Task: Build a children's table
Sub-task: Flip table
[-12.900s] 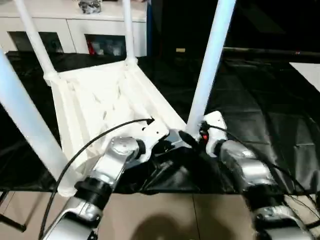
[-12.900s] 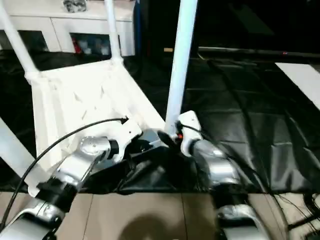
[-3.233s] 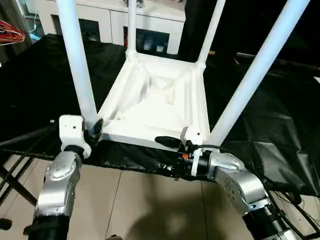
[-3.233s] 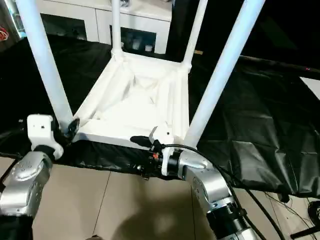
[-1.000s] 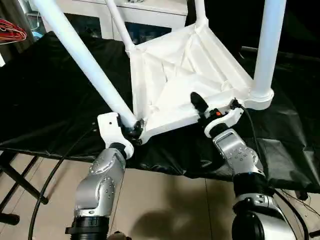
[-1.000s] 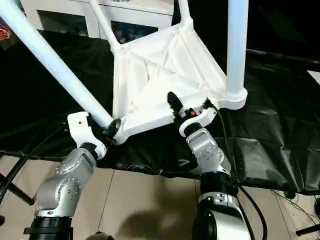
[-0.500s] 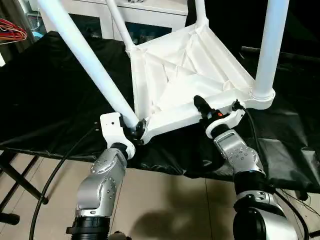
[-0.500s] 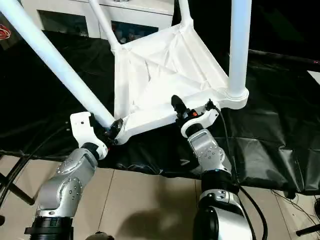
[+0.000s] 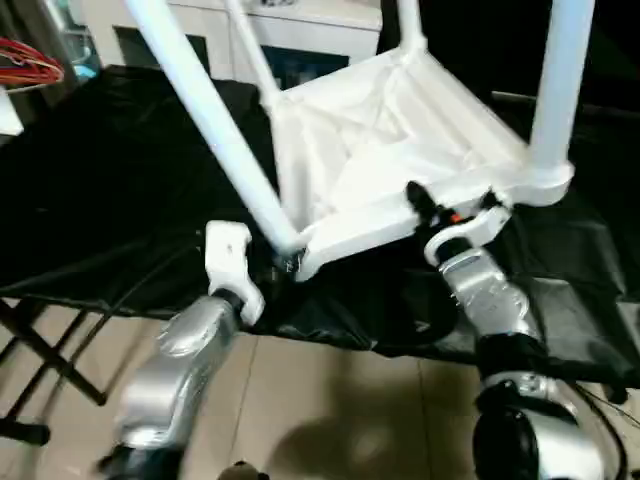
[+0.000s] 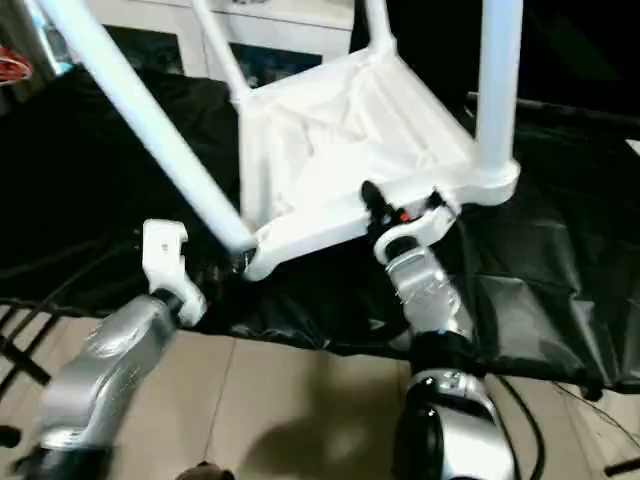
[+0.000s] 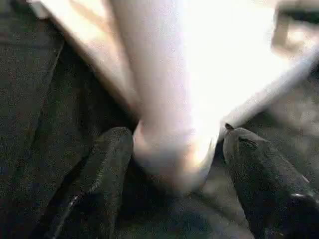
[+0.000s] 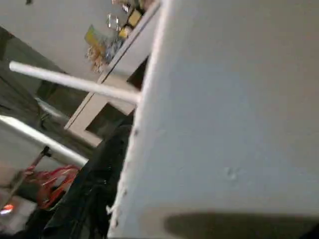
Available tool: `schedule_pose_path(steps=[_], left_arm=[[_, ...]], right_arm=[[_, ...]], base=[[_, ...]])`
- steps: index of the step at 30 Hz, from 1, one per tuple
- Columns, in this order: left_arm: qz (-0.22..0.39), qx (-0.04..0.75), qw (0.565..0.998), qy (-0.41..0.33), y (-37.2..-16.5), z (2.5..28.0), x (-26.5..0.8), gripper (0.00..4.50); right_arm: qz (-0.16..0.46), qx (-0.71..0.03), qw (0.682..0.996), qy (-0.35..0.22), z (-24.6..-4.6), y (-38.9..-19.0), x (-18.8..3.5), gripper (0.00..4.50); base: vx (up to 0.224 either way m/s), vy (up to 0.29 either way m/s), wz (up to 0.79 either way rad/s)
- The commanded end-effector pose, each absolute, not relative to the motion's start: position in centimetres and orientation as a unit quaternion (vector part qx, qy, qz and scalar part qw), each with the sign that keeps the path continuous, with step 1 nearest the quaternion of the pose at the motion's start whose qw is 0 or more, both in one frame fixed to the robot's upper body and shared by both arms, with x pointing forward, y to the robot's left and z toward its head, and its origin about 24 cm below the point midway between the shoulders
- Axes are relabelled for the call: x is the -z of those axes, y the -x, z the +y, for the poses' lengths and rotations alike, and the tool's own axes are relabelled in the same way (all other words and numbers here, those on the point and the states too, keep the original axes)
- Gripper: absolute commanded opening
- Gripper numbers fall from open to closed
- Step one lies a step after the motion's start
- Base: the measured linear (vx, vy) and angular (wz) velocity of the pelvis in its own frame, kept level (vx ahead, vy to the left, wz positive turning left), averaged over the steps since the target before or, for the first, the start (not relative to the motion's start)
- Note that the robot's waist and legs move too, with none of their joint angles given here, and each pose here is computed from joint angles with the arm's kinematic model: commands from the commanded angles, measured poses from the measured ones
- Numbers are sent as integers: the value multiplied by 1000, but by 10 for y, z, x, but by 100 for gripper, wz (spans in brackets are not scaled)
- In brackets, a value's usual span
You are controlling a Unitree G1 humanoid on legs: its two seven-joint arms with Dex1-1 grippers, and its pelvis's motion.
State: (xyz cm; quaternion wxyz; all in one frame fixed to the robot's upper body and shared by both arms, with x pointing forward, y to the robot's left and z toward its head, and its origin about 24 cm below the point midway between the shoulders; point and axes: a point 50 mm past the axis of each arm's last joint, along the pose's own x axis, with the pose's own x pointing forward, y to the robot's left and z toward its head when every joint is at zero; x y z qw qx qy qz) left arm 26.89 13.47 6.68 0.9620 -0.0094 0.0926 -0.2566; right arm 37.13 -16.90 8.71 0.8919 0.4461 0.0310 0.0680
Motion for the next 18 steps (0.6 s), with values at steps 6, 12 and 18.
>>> schedule_pose_path(steps=[6,12,18], left_arm=[[42,300,951,-57,-263,123,-82,410],[-50,310,945,-88,-271,107,-117,450],[-123,295,938,-134,-288,97,-149,450]], right_arm=[[-55,-2,930,-364,-212,-373,-125,209],[-36,1,963,-267,-223,-369,-132,206],[-21,7,986,-166,-231,-368,-141,206]], base=[[0,0,0],[0,0,0],[0,0,0]])
